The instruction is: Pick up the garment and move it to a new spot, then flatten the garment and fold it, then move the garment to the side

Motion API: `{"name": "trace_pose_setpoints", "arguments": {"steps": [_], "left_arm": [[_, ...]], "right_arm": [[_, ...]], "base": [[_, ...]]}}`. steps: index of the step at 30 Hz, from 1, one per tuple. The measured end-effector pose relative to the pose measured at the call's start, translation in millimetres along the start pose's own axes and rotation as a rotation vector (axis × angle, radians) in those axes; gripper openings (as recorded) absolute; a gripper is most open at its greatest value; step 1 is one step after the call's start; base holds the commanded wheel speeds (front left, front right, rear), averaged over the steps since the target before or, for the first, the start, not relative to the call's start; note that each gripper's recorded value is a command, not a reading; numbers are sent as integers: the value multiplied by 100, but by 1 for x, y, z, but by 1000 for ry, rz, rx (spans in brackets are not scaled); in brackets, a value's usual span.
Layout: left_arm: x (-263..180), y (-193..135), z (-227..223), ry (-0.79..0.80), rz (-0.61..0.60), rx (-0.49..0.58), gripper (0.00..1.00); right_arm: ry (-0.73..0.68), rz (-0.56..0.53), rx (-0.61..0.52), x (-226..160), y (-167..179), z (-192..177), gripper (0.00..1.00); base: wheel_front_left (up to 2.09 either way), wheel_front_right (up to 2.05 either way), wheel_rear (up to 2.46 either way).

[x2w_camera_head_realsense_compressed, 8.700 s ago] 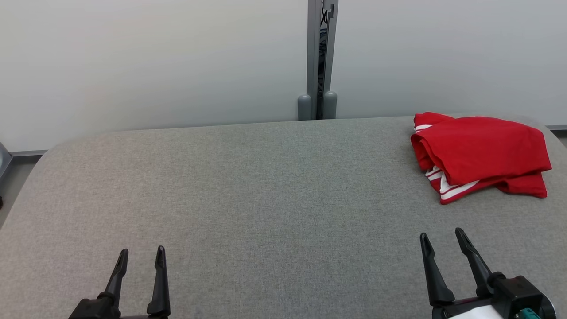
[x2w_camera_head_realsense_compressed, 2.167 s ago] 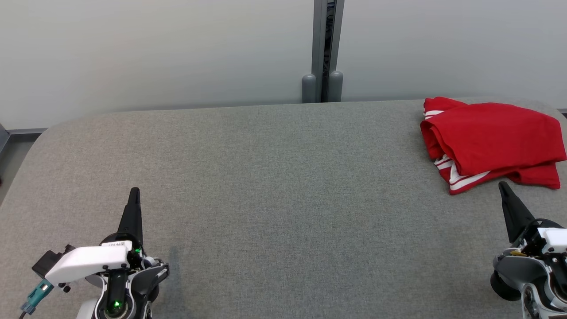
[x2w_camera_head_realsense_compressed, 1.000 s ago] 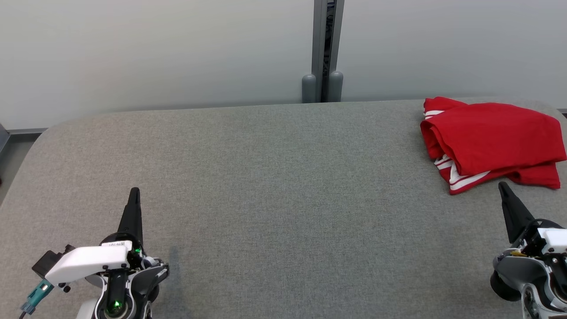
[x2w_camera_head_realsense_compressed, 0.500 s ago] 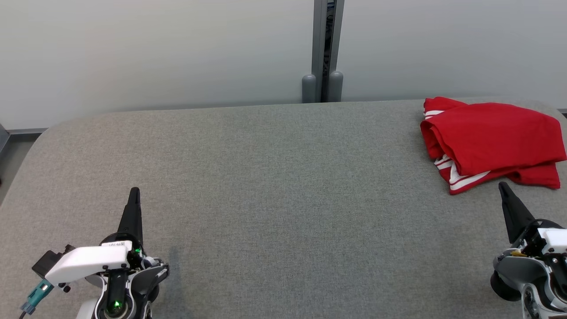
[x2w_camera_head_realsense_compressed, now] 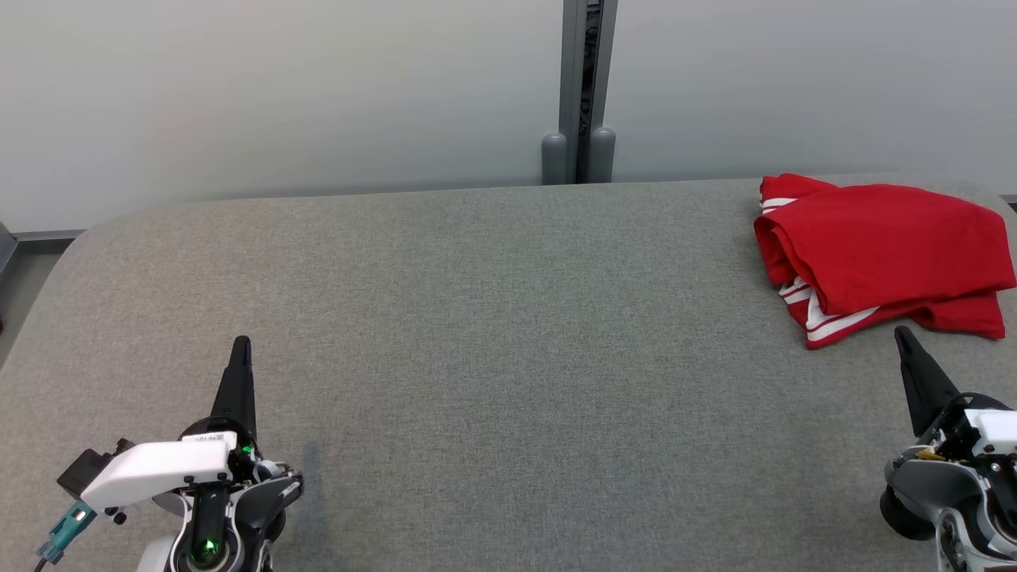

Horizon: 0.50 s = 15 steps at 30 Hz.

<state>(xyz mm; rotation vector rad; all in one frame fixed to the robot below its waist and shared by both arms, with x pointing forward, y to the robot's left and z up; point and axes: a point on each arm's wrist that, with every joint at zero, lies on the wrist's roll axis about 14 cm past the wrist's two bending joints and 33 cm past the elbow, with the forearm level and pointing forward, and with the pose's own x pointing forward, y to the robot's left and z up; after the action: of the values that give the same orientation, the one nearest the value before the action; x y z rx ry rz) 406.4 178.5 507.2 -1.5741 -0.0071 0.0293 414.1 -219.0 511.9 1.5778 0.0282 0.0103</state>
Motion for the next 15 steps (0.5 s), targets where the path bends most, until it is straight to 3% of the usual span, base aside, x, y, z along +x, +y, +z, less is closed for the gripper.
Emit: {"name": "trace_pose_setpoints", "arguments": {"steps": [15], "left_arm": [[0, 0, 0, 0, 0, 0, 0]], "right_arm": [[-1, 0, 1, 0, 0, 0, 0]], "base": [[0, 0, 0]]}}
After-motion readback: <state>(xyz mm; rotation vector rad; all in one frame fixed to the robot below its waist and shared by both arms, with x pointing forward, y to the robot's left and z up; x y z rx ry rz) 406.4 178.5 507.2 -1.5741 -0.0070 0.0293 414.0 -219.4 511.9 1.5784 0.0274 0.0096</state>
